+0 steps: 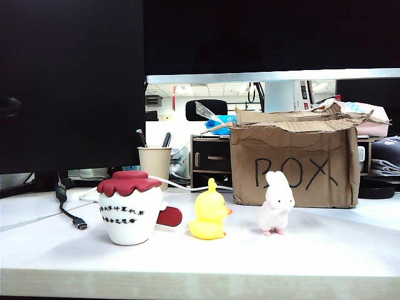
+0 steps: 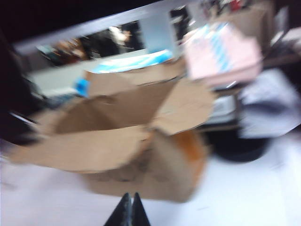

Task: Put the doll that is least similar in size compared to the others into the paper box.

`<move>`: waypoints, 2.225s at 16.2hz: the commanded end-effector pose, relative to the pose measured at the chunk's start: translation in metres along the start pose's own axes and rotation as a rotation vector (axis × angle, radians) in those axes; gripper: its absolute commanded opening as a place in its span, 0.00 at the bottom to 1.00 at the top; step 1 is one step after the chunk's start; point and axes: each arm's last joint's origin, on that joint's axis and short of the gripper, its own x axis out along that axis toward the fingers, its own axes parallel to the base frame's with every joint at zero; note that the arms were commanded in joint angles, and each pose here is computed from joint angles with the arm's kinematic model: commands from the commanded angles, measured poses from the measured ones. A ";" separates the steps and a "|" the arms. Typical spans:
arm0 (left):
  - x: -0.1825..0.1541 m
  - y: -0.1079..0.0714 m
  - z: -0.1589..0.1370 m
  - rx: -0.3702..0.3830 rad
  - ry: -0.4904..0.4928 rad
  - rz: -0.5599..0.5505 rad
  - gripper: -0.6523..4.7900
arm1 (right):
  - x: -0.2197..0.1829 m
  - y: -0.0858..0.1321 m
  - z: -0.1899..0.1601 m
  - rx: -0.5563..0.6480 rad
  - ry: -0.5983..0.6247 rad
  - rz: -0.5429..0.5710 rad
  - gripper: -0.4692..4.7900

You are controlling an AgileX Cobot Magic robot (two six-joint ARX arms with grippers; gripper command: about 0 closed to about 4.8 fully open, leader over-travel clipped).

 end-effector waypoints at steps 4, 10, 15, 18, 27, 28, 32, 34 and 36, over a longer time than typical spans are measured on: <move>0.005 0.001 -0.005 -0.011 0.079 -0.007 0.11 | 0.000 0.006 0.004 0.228 0.005 0.173 0.09; 0.008 0.001 -0.010 -0.018 0.132 -0.011 0.11 | -0.016 0.034 0.066 0.174 -0.100 0.373 0.09; 0.008 0.001 -0.010 -0.018 0.133 -0.012 0.11 | 0.013 0.060 0.141 0.115 0.052 0.589 0.09; 0.008 0.001 -0.010 -0.018 0.133 -0.011 0.11 | 0.075 0.072 0.154 0.133 0.367 0.727 0.09; 0.008 0.001 -0.010 -0.018 0.134 -0.012 0.11 | 0.192 0.230 0.013 -0.361 1.055 0.811 0.75; 0.008 0.001 -0.010 -0.018 0.133 -0.012 0.11 | 0.193 0.238 0.009 -0.404 1.051 0.789 1.00; 0.008 0.001 -0.010 -0.018 0.134 -0.012 0.11 | 0.194 0.247 -0.006 -0.492 1.079 0.695 1.00; 0.008 0.001 -0.010 -0.018 0.134 -0.013 0.11 | 0.194 0.245 -0.012 -0.522 1.102 0.683 1.00; 0.008 0.001 -0.010 -0.018 0.133 -0.012 0.11 | 0.196 0.245 -0.017 -0.546 1.104 0.672 1.00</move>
